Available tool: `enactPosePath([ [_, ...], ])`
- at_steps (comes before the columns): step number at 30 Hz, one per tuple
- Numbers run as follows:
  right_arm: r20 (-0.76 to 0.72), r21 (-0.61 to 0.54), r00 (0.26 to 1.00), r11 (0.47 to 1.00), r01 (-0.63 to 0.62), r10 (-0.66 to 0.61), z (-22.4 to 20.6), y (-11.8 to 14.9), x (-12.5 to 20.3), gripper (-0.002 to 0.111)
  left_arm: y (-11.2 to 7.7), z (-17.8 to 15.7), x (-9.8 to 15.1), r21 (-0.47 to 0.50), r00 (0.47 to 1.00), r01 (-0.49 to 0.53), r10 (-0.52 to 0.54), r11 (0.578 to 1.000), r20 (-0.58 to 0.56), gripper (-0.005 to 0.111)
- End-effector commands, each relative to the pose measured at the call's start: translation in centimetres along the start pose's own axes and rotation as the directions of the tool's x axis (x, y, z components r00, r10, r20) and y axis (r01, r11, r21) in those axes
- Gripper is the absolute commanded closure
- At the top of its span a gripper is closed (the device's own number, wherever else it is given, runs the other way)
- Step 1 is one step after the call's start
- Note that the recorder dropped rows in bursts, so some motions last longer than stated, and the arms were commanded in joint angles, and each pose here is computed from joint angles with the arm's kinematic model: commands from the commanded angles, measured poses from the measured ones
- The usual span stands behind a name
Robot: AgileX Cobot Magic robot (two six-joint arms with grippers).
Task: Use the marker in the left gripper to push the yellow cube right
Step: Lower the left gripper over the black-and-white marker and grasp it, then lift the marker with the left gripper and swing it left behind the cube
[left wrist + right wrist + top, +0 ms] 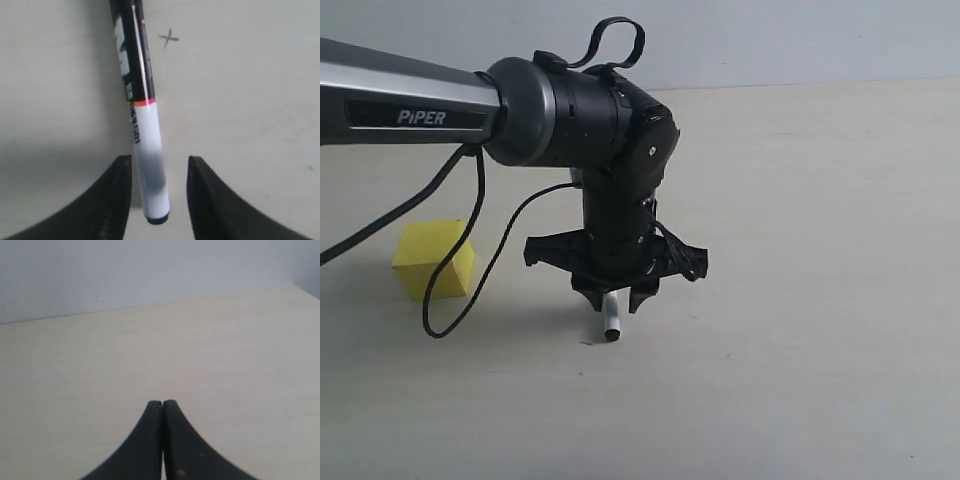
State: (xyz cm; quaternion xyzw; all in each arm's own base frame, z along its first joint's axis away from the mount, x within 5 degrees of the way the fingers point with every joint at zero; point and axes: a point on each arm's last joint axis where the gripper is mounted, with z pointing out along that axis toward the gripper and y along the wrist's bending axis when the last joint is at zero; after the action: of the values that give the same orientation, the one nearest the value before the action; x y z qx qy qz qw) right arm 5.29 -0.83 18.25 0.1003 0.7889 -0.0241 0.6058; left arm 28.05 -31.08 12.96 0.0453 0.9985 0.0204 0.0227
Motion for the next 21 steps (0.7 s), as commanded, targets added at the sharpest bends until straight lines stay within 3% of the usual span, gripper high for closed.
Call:
enactPosePath([
  [1,0.004,0.003,1.000,1.000,-0.002,0.002,0.0,0.0,0.1,0.108,0.1,0.8,-0.3,-0.027,1.000,0.008,-0.008,1.000,0.012,0.069],
  [10,0.004,0.003,1.000,1.000,-0.002,0.002,0.0,0.0,0.1,0.108,0.1,1.9,-0.3,-0.045,1.000,0.011,-0.012,0.999,-0.007,0.072],
  [12,0.004,0.003,1.000,1.000,-0.002,0.002,0.0,0.0,0.1,0.108,0.1,1.9,-0.2,-0.049,1.000,-0.008,0.008,0.999,-0.012,0.084],
  [14,0.004,0.003,1.000,1.000,-0.002,0.002,0.0,0.0,0.1,0.108,0.2,1.7,-0.2,-0.051,0.999,-0.039,0.038,0.998,-0.015,0.105],
  [18,0.004,0.003,1.000,1.000,-0.002,0.002,0.0,0.0,0.1,0.108,0.8,-0.7,-0.3,-0.064,0.991,-0.128,0.130,0.990,0.018,0.107],
  [21,0.004,0.003,1.000,1.000,-0.002,0.002,0.0,0.0,0.1,0.108,2.3,-5.2,-0.3,-0.121,0.968,-0.223,0.234,0.967,0.086,0.107],
])
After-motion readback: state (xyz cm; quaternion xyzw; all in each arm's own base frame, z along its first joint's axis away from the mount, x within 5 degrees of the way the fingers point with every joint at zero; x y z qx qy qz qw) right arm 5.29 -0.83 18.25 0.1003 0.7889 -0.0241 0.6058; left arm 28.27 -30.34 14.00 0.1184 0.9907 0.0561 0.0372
